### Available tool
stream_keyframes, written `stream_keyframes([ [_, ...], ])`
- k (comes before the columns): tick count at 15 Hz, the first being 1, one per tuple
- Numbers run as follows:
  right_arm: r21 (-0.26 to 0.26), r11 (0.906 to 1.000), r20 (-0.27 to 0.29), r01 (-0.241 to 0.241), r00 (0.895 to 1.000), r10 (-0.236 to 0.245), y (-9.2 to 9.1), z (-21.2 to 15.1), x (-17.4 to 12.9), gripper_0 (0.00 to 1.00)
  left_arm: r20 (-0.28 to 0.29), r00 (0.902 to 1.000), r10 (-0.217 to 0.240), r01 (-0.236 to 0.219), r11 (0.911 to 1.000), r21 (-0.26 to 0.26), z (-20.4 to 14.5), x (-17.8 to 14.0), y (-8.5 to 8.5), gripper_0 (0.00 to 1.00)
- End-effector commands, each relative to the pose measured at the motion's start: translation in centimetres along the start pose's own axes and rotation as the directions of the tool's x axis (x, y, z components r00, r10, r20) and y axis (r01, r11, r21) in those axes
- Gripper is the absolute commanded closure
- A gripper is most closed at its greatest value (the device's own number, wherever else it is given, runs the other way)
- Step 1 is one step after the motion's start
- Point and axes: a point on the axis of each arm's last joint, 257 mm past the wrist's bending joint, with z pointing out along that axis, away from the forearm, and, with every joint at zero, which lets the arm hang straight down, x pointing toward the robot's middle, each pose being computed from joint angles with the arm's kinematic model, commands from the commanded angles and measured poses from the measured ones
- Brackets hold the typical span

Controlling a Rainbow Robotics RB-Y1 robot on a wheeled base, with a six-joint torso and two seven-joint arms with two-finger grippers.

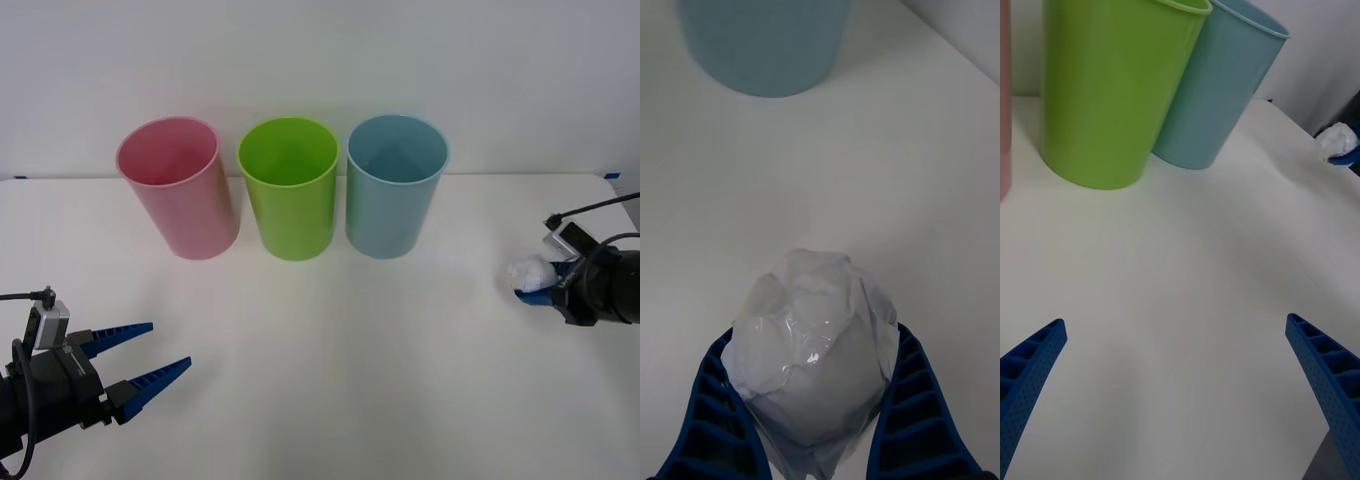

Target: Put cans in the blue bin and PET bottles in the pink bin and trash in the green bin.

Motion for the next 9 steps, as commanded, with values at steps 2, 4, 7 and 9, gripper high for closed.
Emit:
stream_keyframes([
  [2,-0.02,0.9998,0.038,-0.001,0.999,0.002,2.5,-2.8,0.8,1.0,0.0,1.0,0.0,0.0,1.0,0.0,0.0,0.0,0.0,0.0],
  [4,-0.031,0.9994,0.057,-0.012,0.998,0.014,3.7,-4.4,1.5,1.0,0.0,1.0,0.0,0.0,1.0,0.0,0.0,0.0,0.0,0.0],
  [7,-0.06,0.9976,0.081,-0.033,0.996,0.038,6.3,-7.4,3.1,1.0,0.0,1.0,0.0,0.0,1.0,0.0,0.0,0.0,0.0,0.0],
  [9,-0.077,0.9957,0.102,-0.05,0.993,0.058,7.9,-9.6,3.6,1.0,0.0,1.0,0.0,0.0,1.0,0.0,0.0,0.0,0.0,0.0],
])
